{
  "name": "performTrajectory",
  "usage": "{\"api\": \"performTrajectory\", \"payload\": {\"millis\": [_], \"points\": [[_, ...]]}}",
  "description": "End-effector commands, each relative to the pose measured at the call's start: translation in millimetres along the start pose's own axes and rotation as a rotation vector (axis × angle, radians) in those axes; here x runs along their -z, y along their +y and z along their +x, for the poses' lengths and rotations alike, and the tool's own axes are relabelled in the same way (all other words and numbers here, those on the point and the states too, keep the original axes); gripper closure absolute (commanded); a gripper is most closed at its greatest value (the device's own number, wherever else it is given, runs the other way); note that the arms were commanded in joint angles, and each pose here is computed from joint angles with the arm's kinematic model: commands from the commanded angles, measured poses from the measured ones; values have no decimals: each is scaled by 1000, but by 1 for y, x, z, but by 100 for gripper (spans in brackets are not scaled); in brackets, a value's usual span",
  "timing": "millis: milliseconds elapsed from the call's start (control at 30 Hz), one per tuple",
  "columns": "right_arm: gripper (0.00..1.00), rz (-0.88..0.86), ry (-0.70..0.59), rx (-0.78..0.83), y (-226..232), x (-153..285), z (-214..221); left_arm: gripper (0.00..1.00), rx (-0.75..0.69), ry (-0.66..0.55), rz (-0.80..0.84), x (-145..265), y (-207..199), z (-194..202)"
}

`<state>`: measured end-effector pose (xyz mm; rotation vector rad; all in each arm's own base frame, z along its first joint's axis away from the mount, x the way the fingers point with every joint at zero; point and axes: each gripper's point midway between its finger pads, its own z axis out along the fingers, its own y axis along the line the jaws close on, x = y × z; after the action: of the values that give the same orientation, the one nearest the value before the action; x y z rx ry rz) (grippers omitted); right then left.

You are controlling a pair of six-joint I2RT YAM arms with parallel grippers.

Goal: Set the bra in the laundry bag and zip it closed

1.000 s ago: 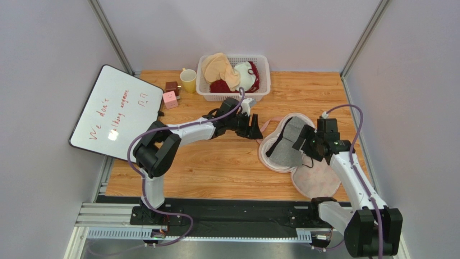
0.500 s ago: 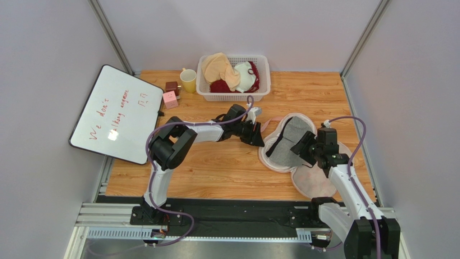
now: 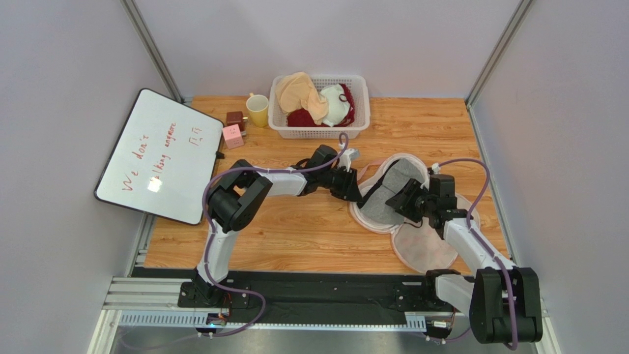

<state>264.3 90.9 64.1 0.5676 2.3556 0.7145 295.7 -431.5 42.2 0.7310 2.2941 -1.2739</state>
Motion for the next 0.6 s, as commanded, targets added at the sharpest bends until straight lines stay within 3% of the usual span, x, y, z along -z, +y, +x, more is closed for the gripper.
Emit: {"api": "performTrajectory", "payload": {"millis": [0,100,167,233,333,567], "points": [[49,-118,-28,11,27,-4,-15,59,-42,-37,53,4,-18,-13],[49,-112,-17,8,25,-6,-14,61,-34,-33,60,2,-18,-12],[48,-98,-13,16,22,-6,-12,56,-41,-33,63,3,-19,-12],[48,-102,-21,28,22,-4,-13,41,-53,-40,73,6,-23,-13],[48,-82,-22,39,20,1,-12,29,-71,-58,47,11,-22,-16],[47,5,-42,87,9,17,-14,23,-70,-117,12,25,-14,-31]]}}
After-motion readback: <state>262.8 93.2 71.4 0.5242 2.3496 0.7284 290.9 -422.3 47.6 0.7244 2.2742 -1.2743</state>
